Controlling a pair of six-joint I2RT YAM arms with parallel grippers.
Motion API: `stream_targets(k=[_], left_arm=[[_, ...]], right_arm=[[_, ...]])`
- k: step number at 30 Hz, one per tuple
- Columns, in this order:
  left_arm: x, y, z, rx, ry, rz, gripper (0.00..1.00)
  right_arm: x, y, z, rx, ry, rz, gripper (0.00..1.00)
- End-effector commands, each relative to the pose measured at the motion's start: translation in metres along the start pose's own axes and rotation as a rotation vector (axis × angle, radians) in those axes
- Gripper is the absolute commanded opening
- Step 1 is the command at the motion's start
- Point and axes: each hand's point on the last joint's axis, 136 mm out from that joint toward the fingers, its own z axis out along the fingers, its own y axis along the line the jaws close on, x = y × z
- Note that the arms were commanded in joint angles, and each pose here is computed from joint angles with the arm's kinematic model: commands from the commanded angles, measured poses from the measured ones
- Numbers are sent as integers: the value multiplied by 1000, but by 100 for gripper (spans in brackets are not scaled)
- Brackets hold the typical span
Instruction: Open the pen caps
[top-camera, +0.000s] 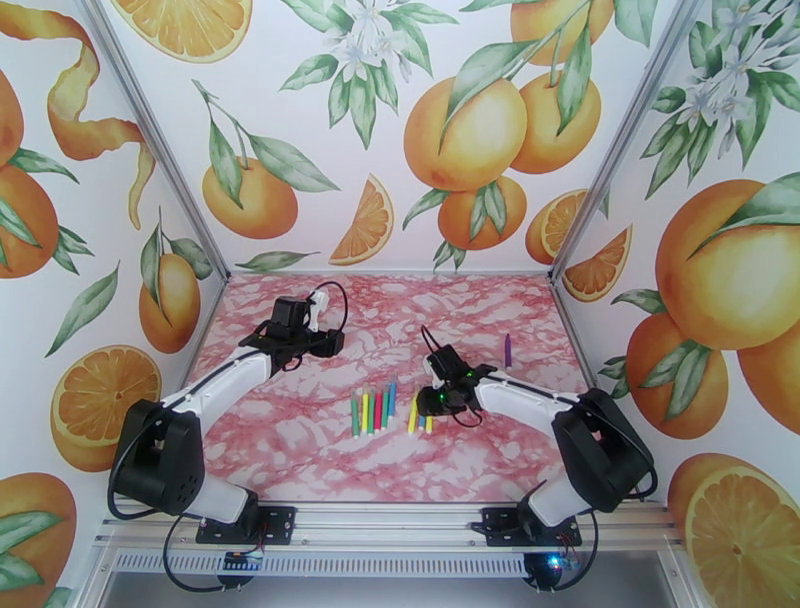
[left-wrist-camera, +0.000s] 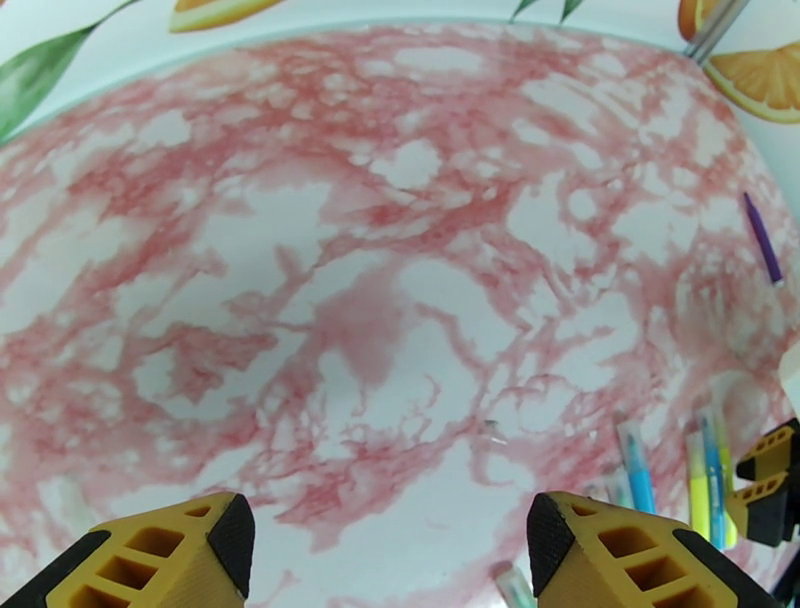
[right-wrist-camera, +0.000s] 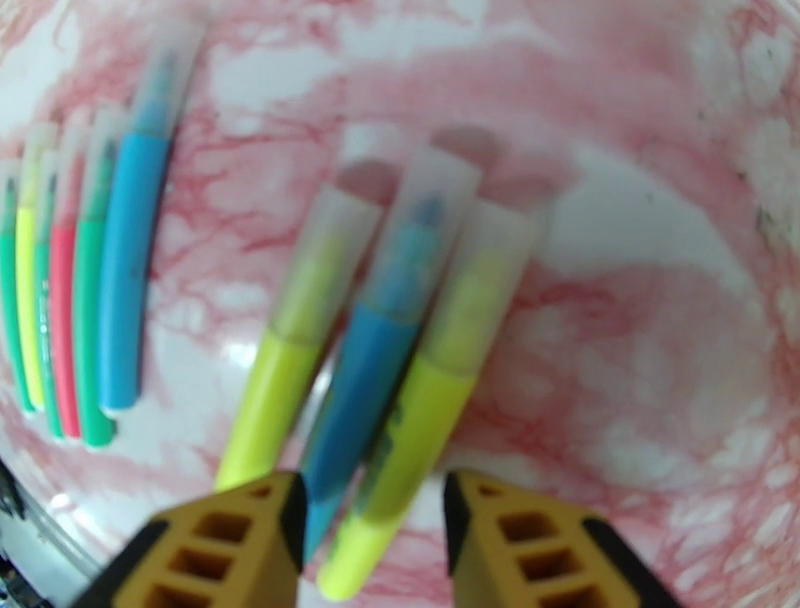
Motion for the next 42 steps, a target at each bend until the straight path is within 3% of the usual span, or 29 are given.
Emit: stream_targets(k=[1, 11, 25, 42], left_arm=[[-11, -3, -9, 4, -43, 18, 76], [-11, -4, -7, 10, -39, 16, 76], [-12, -2, -9, -2, -38, 15, 76], [-14, -1, -13, -13, -35, 26, 77]], right_arm=[[2, -6, 5, 40, -9, 13, 39], [6, -13, 9, 83, -3, 12, 36], [6, -21, 13, 253, 29, -63, 31], [2, -29, 24, 310, 27, -55, 22]])
